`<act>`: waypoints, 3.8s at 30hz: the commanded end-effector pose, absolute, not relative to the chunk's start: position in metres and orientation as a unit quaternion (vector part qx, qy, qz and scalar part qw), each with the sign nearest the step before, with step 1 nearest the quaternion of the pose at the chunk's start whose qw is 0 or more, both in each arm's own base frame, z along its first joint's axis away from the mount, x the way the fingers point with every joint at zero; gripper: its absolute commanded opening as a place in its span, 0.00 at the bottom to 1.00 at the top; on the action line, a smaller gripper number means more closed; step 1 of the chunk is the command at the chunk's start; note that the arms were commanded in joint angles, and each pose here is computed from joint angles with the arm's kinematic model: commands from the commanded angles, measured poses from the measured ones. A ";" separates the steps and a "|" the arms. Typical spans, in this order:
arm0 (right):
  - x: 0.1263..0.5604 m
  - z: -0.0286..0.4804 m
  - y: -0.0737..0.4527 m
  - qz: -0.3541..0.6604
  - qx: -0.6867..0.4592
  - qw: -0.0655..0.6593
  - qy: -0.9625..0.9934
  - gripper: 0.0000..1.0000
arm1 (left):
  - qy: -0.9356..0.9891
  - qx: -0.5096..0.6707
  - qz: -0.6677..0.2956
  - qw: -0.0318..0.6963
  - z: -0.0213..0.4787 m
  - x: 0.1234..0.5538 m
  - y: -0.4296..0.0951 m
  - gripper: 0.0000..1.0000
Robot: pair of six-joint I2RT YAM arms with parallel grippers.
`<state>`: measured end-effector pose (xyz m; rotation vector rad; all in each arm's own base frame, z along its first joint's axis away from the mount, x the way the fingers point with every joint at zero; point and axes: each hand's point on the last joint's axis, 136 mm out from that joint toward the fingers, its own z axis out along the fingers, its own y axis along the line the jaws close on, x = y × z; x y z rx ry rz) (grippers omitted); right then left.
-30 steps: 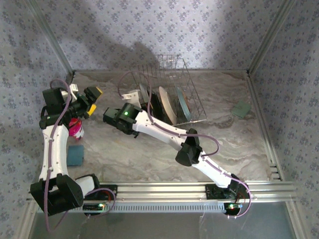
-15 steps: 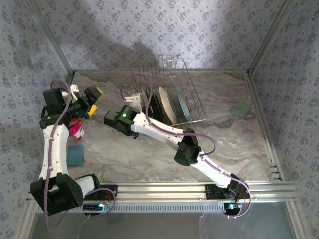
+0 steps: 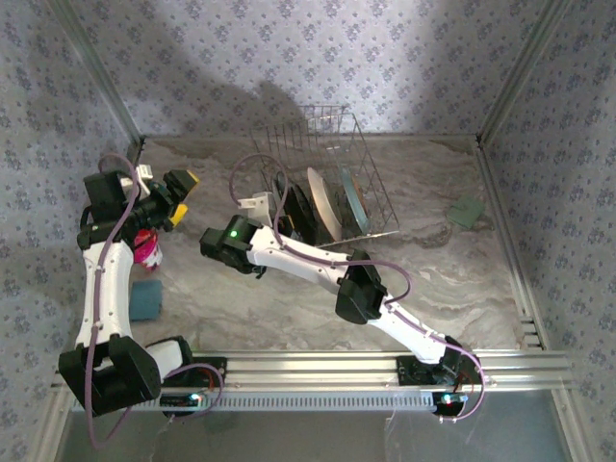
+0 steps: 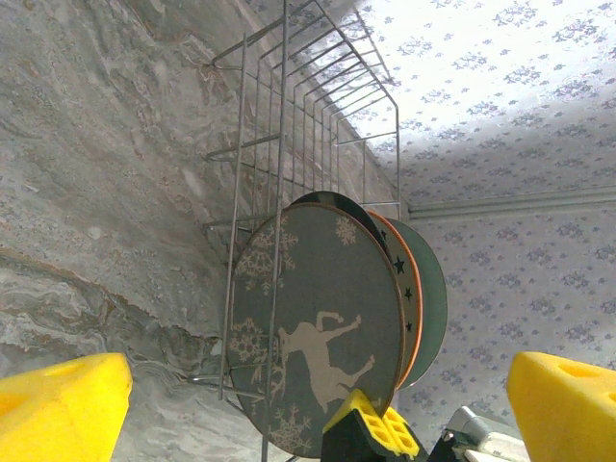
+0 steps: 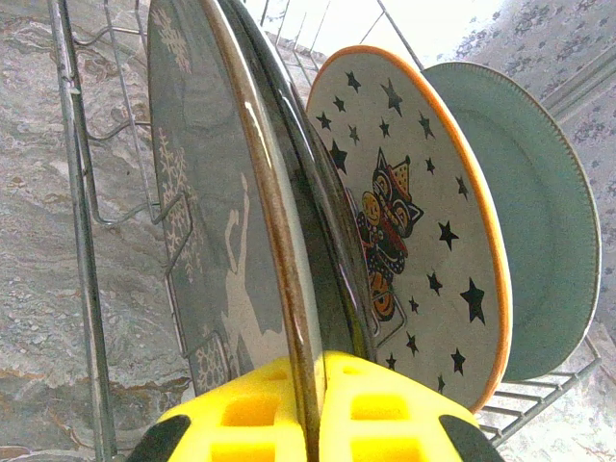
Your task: Load the plates into the dish rack
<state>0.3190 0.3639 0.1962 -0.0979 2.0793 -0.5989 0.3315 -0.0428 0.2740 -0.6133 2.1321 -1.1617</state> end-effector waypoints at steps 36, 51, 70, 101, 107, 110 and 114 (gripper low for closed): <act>0.278 0.289 0.343 -0.139 -0.049 0.500 0.854 0.32 | 0.813 -0.269 -0.376 0.355 0.299 0.312 -0.029 0.99; 0.284 0.302 0.197 0.001 0.052 0.468 0.882 0.93 | 0.844 -0.158 -0.284 0.427 0.325 0.322 -0.068 0.99; 0.268 0.257 0.029 -0.075 0.186 0.457 0.867 1.00 | 0.861 -0.055 -0.070 0.501 0.287 0.359 -0.041 0.99; 0.351 0.161 -0.018 -0.007 0.075 0.549 0.832 1.00 | 0.801 -0.061 0.076 0.590 0.155 0.348 0.007 1.00; 0.353 0.129 -0.038 -0.016 0.098 0.546 0.832 1.00 | 0.797 -0.058 0.087 0.595 0.134 0.358 0.011 0.99; 0.352 0.121 -0.043 -0.012 0.095 0.558 0.825 1.00 | 0.798 -0.035 0.098 0.593 0.126 0.373 0.008 0.99; 0.354 0.110 -0.050 0.003 0.096 0.553 0.828 1.00 | 0.810 -0.031 0.093 0.578 0.109 0.387 0.011 0.99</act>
